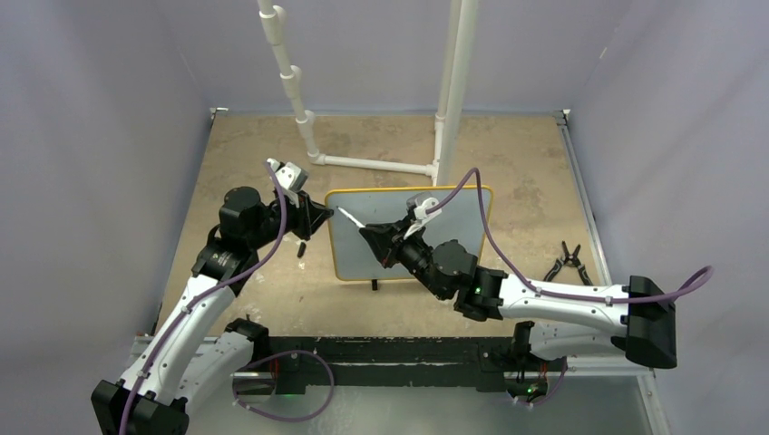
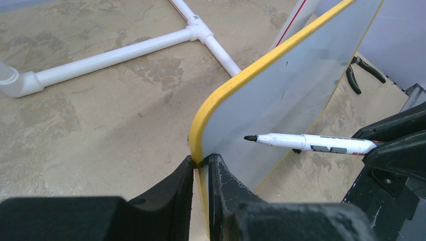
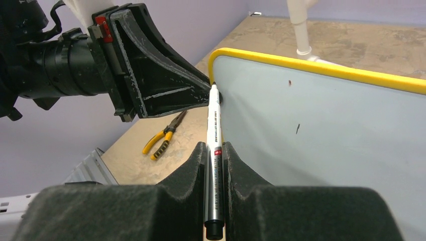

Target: Write a sentence on the whiteboard

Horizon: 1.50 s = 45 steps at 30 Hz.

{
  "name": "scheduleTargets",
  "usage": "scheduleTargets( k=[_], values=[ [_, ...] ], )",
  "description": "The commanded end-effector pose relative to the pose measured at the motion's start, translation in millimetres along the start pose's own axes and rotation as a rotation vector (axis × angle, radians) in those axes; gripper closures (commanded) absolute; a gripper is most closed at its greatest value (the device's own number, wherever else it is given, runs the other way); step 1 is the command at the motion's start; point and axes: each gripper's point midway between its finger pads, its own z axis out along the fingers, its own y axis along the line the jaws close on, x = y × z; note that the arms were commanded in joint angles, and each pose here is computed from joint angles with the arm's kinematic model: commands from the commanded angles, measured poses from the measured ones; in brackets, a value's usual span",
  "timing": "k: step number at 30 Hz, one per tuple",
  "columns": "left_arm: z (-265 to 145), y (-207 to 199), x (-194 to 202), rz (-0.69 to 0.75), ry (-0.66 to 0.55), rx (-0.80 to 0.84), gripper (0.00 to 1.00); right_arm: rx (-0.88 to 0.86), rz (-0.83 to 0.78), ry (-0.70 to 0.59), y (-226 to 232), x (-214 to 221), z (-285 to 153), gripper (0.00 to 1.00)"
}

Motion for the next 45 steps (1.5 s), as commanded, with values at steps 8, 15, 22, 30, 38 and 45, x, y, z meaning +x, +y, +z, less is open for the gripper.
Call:
scheduleTargets(
  k=[8,15,22,30,38,45],
  values=[
    [3,-1,-4,0.014,-0.022,0.014,0.93,0.051,0.019,-0.079,3,-29,11,1.00],
    [2,-1,-4,0.016,-0.023,0.013,0.95,0.101,0.019,-0.054,-5,-22,12,1.00],
    [2,0,-5,0.018,-0.026,0.007,0.97,0.124,0.026,-0.021,-12,-12,8,1.00],
    [1,0,-6,0.019,-0.027,0.006,0.99,0.152,0.033,0.011,-20,-2,1,1.00],
    [1,1,-5,0.018,-0.026,0.002,1.00,0.066,0.027,-0.024,-8,-13,-3,1.00],
    [1,1,-4,0.018,-0.023,0.000,1.00,0.054,0.045,-0.087,-6,-30,-6,1.00]
  ],
)
